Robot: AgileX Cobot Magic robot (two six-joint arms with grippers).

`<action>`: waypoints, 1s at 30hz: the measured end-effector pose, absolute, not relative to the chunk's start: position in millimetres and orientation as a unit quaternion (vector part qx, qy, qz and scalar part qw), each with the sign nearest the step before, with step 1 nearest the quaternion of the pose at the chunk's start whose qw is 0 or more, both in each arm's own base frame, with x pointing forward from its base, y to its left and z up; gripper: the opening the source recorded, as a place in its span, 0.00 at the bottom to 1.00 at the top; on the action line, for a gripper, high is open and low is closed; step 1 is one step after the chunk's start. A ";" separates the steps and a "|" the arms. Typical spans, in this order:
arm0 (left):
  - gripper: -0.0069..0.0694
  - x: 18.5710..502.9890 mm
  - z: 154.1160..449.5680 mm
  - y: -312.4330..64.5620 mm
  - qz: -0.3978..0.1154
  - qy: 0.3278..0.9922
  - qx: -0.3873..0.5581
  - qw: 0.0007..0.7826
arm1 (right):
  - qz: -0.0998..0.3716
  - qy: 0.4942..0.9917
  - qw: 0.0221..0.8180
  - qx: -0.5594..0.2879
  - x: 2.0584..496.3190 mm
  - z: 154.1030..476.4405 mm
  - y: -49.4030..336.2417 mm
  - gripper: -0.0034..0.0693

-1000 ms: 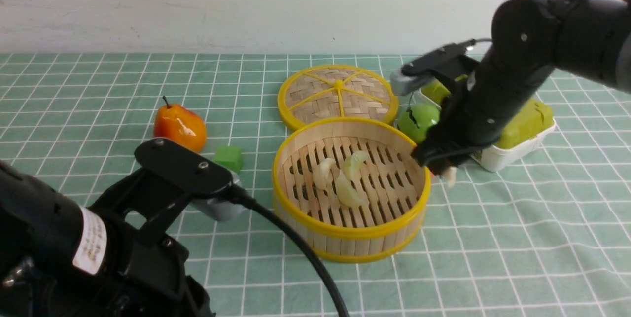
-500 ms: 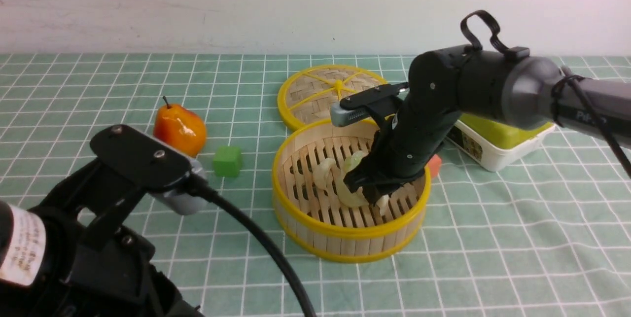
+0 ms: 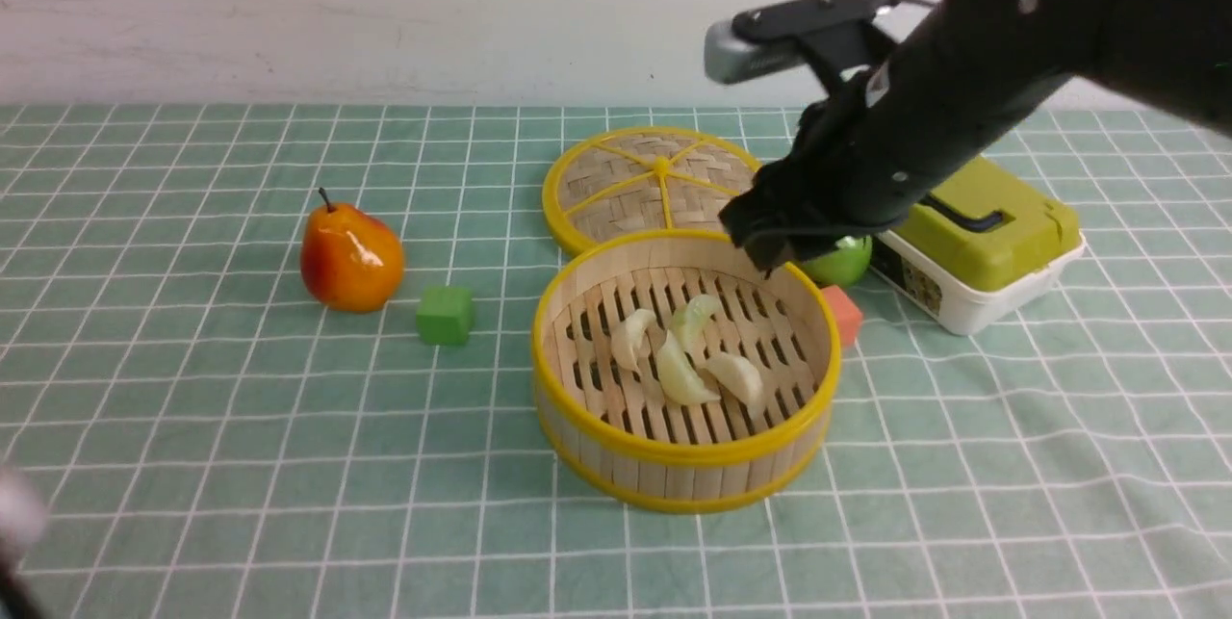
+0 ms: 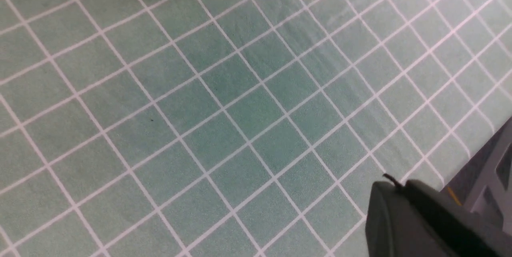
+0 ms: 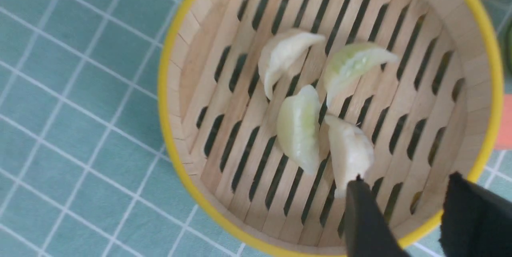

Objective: Put the dumplings into the steamer on the table with the blue tablecloth.

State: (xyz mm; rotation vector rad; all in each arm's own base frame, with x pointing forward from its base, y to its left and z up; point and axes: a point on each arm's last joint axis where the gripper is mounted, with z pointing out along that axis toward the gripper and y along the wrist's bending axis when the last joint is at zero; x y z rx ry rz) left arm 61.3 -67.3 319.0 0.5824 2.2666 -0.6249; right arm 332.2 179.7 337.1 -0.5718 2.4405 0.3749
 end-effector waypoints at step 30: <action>0.14 38.1 305.4 -33.0 -0.286 0.805 0.169 0.491 | 0.212 0.770 0.568 -0.199 117.9 373.6 73.3 0.03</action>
